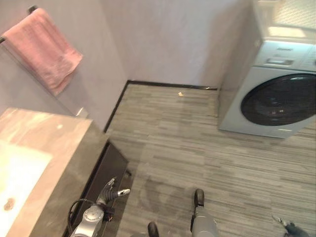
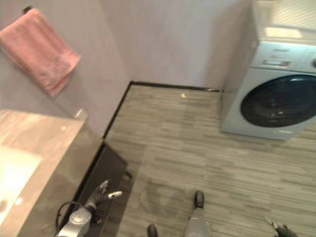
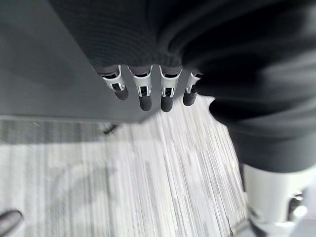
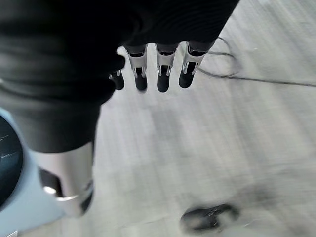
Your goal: Put brush and paste in cup on sink, flatten towel.
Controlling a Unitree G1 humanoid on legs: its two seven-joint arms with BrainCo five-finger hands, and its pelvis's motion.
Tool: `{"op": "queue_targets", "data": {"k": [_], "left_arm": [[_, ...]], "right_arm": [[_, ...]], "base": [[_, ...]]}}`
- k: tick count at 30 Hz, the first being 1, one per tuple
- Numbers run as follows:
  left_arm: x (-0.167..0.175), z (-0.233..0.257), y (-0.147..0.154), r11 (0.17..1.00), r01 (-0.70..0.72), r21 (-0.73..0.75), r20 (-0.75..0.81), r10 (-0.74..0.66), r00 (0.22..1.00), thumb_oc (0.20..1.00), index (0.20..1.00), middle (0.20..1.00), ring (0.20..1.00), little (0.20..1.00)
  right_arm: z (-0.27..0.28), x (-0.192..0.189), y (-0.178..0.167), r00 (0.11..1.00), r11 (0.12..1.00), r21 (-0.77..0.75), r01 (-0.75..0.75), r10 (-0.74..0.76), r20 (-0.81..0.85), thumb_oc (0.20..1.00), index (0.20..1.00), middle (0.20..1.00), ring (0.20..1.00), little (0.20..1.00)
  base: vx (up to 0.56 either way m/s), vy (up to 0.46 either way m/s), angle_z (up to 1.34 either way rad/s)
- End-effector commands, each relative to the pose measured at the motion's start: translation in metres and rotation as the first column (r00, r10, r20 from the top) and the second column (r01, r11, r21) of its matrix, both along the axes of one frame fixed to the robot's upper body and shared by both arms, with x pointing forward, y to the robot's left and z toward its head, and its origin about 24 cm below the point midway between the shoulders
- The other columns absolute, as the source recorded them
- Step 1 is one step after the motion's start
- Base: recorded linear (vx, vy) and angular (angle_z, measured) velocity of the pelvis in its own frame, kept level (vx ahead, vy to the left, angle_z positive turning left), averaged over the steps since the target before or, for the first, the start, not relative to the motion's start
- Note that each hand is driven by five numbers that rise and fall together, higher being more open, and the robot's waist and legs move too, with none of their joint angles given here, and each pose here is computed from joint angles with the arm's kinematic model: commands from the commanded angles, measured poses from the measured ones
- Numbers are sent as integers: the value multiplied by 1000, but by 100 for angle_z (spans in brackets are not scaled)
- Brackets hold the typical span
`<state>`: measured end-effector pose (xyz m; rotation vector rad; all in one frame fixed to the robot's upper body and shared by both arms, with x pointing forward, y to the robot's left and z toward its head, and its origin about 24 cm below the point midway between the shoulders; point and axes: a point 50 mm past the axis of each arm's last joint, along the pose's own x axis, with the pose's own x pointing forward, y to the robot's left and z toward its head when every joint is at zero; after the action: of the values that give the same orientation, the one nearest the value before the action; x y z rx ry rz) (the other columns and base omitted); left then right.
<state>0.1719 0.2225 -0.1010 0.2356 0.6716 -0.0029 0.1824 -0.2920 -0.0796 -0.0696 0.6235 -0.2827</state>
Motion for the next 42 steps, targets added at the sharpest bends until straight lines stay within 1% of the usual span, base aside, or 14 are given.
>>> {"op": "queue_targets", "data": {"k": [1, 6, 11, 14, 17, 18, 23, 24, 26, 31, 33, 35, 37, 42], "left_arm": [[31, 25, 1, 994, -106, -19, 194, 108, 975, 1000, 1000, 1000, 1000, 1000], [28, 25, 6, 989, -147, -31, 196, 150, 969, 1000, 1000, 1000, 1000, 1000], [40, 29, 7, 991, -133, 15, 203, 127, 971, 1000, 1000, 1000, 1000, 1000], [43, 30, 4, 992, -121, 20, 207, 115, 972, 1000, 1000, 1000, 1000, 1000], [41, 28, 3, 994, -97, 45, 197, 86, 977, 1000, 1000, 1000, 1000, 1000], [40, 26, 5, 993, -96, 63, 188, 82, 979, 1000, 1000, 1000, 1000, 1000], [34, 24, 5, 995, -74, 68, 169, 62, 984, 1000, 1000, 1000, 1000, 1000], [28, 22, 7, 994, -76, 75, 158, 64, 985, 1000, 1000, 1000, 1000, 1000], [26, 26, 11, 990, -19, 136, 161, -3, 987, 1000, 1000, 1000, 1000, 1000], [25, 29, 19, 986, -38, 161, 171, 10, 985, 1000, 1000, 1000, 1000, 1000], [27, 33, 21, 985, -14, 174, 178, -18, 984, 1000, 1000, 1000, 1000, 1000], [26, 33, 21, 980, 16, 198, 166, -49, 985, 1000, 1000, 1000, 1000, 1000], [25, 28, 20, 982, -3, 190, 155, -27, 988, 1000, 1000, 1000, 1000, 1000], [22, 22, 11, 982, 40, 185, 123, -64, 990, 1000, 1000, 1000, 1000, 1000]], "right_arm": [[0, -25, 21, 994, 991, -67, -112, 112, -8, 1000, 1000, 1000, 1000, 1000], [4, -28, 34, 980, 979, -47, -197, 197, 10, 1000, 1000, 1000, 1000, 1000], [7, -28, 46, 971, 972, 0, -236, 236, 39, 1000, 1000, 1000, 1000, 1000], [9, -32, 46, 968, 969, 3, -248, 248, 39, 1000, 1000, 1000, 1000, 1000], [13, -40, 45, 966, 967, 6, -255, 254, 53, 1000, 1000, 1000, 1000, 1000], [13, -41, 45, 958, 959, -5, -285, 285, 41, 1000, 1000, 1000, 1000, 1000], [15, -33, 48, 944, 945, -27, -326, 327, 38, 1000, 1000, 1000, 1000, 1000], [14, -33, 51, 942, 942, -21, -334, 335, 35, 1000, 1000, 1000, 1000, 1000], [11, -27, 59, 939, 940, -1, -340, 340, 46, 1000, 1000, 1000, 1000, 1000], [8, -24, 76, 931, 931, 41, -363, 360, 62, 1000, 1000, 1000, 1000, 1000], [10, -14, 85, 916, 917, 47, -396, 392, 86, 1000, 1000, 1000, 1000, 1000], [11, -12, 90, 912, 912, 57, -405, 399, 100, 1000, 1000, 1000, 1000, 1000], [11, -13, 96, 907, 906, 76, -416, 407, 112, 1000, 1000, 1000, 1000, 1000], [16, -14, 92, 910, 912, 74, -403, 391, 140, 1000, 1000, 1000, 1000, 1000]], "base": [[371, -214, 73], [344, -314, 19], [310, -350, 5], [238, -17, 29], [396, 78, 62], [277, 95, 29], [427, 192, -2], [238, 163, -19], [503, 365, -38], [292, 300, -18], [237, 345, 25], [253, 205, 32], [312, 194, 66], [267, 51, 63]]}}
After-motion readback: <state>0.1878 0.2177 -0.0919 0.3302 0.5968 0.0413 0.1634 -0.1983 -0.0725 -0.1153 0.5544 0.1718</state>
